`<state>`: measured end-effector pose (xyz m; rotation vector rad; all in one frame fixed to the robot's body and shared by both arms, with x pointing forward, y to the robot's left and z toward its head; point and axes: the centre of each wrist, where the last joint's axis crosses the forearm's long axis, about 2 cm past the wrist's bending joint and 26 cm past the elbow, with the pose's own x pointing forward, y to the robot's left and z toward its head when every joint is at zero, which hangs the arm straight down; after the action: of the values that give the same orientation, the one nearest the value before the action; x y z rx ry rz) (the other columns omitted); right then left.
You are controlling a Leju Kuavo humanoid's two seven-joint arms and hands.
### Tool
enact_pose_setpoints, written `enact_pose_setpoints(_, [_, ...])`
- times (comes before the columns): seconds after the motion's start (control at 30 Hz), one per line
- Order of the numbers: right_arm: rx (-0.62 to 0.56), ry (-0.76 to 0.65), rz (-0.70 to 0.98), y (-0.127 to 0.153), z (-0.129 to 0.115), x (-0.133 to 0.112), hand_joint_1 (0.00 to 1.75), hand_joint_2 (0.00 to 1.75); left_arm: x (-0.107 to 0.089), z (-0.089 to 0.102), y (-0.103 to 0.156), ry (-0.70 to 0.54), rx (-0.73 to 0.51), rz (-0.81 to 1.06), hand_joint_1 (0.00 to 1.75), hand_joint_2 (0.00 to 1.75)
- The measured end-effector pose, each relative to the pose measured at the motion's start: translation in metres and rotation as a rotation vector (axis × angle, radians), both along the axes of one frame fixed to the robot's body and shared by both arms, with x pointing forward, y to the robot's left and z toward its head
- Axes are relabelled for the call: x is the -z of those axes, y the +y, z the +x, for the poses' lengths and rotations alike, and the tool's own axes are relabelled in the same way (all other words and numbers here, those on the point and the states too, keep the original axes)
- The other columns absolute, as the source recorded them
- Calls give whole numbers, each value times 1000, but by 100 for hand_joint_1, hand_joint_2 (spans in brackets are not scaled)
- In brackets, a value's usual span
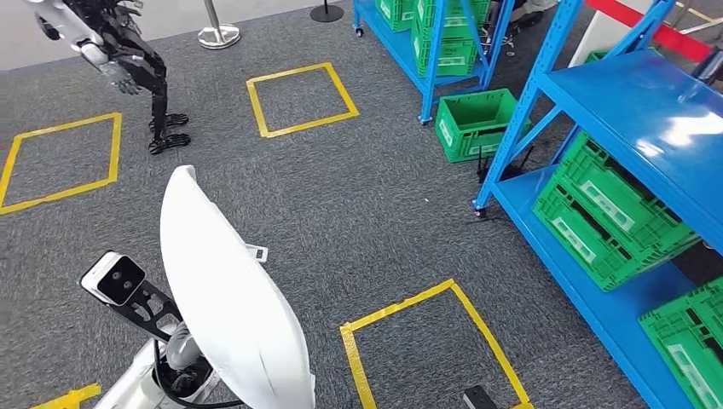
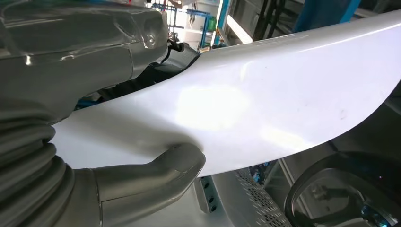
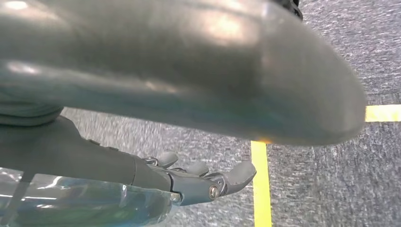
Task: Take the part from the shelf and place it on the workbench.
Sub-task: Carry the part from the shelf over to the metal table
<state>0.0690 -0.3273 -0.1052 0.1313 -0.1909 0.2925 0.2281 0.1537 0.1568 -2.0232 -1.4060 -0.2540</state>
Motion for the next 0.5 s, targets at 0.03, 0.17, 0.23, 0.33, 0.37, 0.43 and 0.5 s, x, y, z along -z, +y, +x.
enact_pose_setpoints(0.03, [-4, -2, -3, 0, 1, 0, 0, 0, 1, 0, 1, 1, -4, 3, 175, 175])
enact_pose_setpoints(0.17, [-27, -7, -9, 1, 7, -1, 0, 0, 2, 2, 5, -4, -26, 6, 175, 175])
enact_pose_setpoints(0.23, [-37, -7, -10, 2, 10, -2, 0, 0, 3, 1, 7, -2, -35, 10, 175, 175])
enact_pose_setpoints(0.33, [-45, -9, -10, 3, 15, -2, 0, 0, 5, 0, 8, 4, -42, 11, 175, 175])
enact_pose_setpoints(0.37, [-47, -8, -13, 3, 15, -2, 0, 0, 6, -1, 8, 5, -43, 11, 175, 175])
enact_pose_setpoints(0.43, [-52, -4, -20, 5, 12, -2, 0, 0, 9, -4, 9, 11, -46, 11, 175, 175])
enact_pose_setpoints(0.5, [-55, -4, -25, 8, 9, -1, 0, 0, 15, -10, 12, 25, -54, 10, 175, 175])
